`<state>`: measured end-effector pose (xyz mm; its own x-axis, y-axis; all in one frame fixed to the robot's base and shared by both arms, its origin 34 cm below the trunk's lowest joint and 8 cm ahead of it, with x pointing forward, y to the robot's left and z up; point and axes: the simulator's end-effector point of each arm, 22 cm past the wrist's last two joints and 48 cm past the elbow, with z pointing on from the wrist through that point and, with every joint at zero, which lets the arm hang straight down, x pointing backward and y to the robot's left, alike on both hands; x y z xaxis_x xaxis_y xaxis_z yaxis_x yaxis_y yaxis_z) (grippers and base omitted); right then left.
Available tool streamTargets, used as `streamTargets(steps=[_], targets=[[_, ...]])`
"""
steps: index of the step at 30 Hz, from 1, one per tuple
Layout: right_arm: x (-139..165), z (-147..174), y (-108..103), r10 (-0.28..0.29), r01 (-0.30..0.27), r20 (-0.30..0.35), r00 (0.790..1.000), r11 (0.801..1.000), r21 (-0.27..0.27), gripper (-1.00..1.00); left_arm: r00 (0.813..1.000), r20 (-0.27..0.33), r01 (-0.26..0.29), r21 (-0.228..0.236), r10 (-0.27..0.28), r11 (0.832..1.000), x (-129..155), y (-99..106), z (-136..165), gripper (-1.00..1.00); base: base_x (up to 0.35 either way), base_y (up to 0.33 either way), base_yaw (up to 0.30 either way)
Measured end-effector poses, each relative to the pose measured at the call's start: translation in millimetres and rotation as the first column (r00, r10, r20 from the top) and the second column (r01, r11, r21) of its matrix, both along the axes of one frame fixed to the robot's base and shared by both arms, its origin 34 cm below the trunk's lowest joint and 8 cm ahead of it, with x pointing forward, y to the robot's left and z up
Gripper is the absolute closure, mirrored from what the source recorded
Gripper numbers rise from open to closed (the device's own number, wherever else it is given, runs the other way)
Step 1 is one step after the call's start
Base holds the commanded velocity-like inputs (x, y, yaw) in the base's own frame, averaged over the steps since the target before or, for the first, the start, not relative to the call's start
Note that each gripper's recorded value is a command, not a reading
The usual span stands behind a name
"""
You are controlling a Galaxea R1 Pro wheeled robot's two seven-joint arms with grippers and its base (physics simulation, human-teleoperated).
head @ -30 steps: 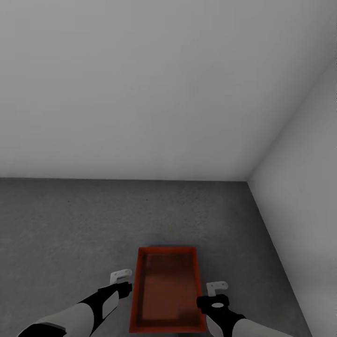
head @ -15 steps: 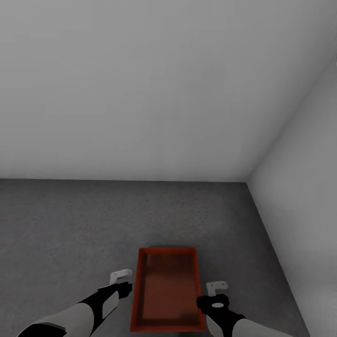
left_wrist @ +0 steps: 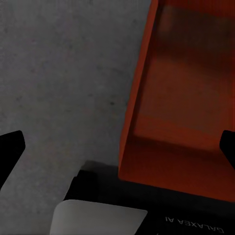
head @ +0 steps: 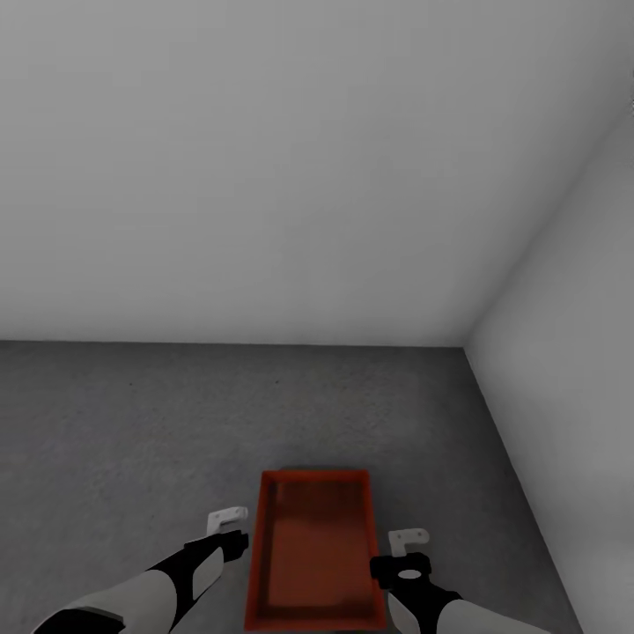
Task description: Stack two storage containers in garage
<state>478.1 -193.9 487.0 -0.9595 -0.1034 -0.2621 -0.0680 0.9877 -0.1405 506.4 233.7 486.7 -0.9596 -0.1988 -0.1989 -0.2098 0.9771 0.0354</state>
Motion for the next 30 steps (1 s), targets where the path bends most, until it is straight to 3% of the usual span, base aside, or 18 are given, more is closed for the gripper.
streamTargets(steps=[30], targets=[[18, 16, -1, -0.001, 0.001, 0.045, 0.999, 1.000, -0.003, -1.00, 0.999, 0.042, -0.001, -0.001, 0.001, 1.000, 17, 0, 17, -1.00, 0.000, 0.000, 0.091]])
